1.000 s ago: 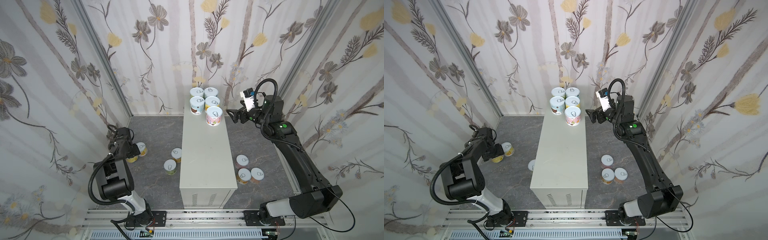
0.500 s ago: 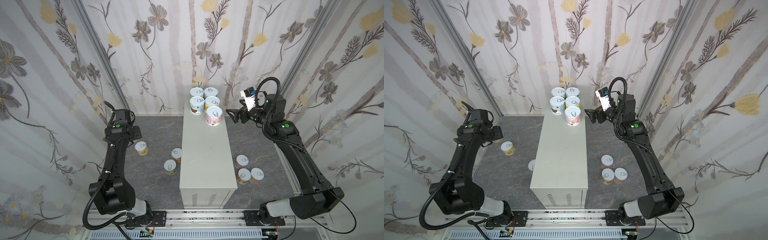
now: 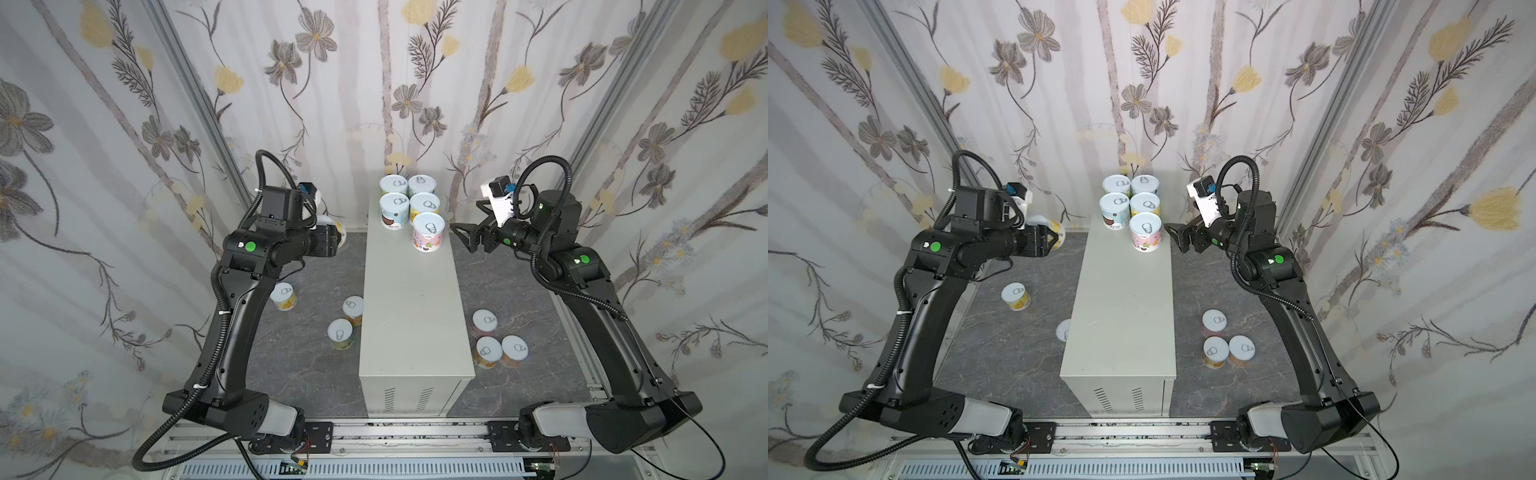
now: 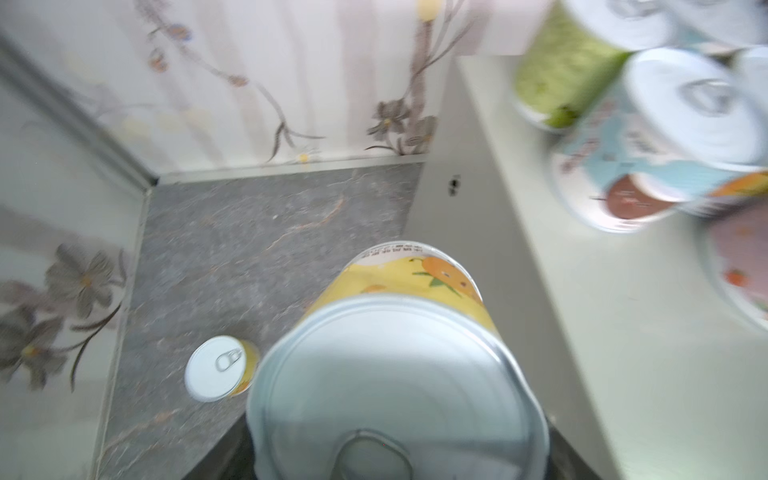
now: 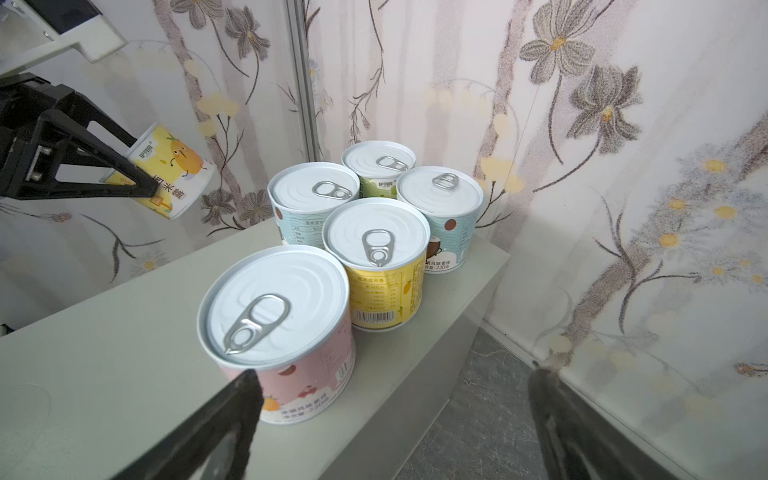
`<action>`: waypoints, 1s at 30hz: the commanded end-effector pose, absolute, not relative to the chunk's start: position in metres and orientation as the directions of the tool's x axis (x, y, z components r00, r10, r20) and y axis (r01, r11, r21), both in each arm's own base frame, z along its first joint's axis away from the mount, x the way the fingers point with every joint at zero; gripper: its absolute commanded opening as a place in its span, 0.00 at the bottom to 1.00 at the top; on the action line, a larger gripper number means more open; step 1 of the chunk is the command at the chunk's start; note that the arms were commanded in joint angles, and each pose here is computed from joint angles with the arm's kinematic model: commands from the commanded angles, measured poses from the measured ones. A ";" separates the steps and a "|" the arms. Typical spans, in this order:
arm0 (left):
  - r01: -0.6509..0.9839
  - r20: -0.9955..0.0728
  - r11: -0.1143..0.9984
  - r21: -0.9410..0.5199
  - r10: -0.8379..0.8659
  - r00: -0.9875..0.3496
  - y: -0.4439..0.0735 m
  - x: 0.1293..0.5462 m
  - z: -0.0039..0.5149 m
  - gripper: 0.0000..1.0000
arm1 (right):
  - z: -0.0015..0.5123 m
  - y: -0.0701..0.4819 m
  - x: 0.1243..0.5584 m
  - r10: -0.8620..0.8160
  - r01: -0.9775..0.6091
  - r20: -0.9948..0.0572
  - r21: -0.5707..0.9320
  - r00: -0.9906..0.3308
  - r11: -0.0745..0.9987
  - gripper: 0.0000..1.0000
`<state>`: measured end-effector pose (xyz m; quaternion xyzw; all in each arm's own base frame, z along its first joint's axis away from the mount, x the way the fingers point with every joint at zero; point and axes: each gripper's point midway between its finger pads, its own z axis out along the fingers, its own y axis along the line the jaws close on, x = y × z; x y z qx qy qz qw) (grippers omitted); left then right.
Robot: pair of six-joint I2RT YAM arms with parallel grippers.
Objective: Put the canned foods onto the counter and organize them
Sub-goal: 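Lift the yellow can and swing it over the counter with the left gripper, then set the yellow can down in front of the group while the right gripper approaches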
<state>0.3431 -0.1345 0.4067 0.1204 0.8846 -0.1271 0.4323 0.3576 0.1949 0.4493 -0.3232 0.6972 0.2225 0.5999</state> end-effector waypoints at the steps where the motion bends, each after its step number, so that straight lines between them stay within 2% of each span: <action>1: 0.414 -0.787 0.909 -0.050 0.219 -0.577 -0.167 0.329 0.413 0.46 | 0.452 0.198 0.346 -0.203 -0.736 -0.978 -0.100 -0.051 0.669 1.00; 4: 0.476 -0.769 0.879 -0.017 0.293 -0.568 -0.195 0.321 0.407 0.47 | 0.452 0.199 0.338 -0.201 -0.736 -0.979 -0.104 -0.044 0.669 1.00; 10: 0.481 -0.714 0.875 0.059 0.373 -0.593 -0.213 0.315 0.387 0.49 | 0.455 0.195 0.320 -0.193 -0.730 -0.981 -0.123 -0.013 0.673 1.00; 17: 0.496 -0.718 0.864 0.081 0.396 -0.572 -0.229 0.306 0.394 0.64 | 0.448 0.189 0.314 -0.223 -0.717 -0.975 -0.151 -0.006 0.680 1.00; 20: 0.504 -0.723 0.860 0.078 0.397 -0.565 -0.234 0.307 0.396 0.75 | 0.447 0.188 0.312 -0.230 -0.713 -0.973 -0.163 0.002 0.682 1.00; 25: 0.518 -0.730 0.852 0.075 0.400 -0.554 -0.241 0.310 0.399 0.83 | 0.444 0.186 0.313 -0.239 -0.707 -0.971 -0.172 0.004 0.686 1.00; 30: 0.514 -0.729 0.854 0.086 0.406 -0.552 -0.242 0.314 0.397 0.83 | 0.444 0.184 0.313 -0.242 -0.699 -0.970 -0.181 0.012 0.691 1.00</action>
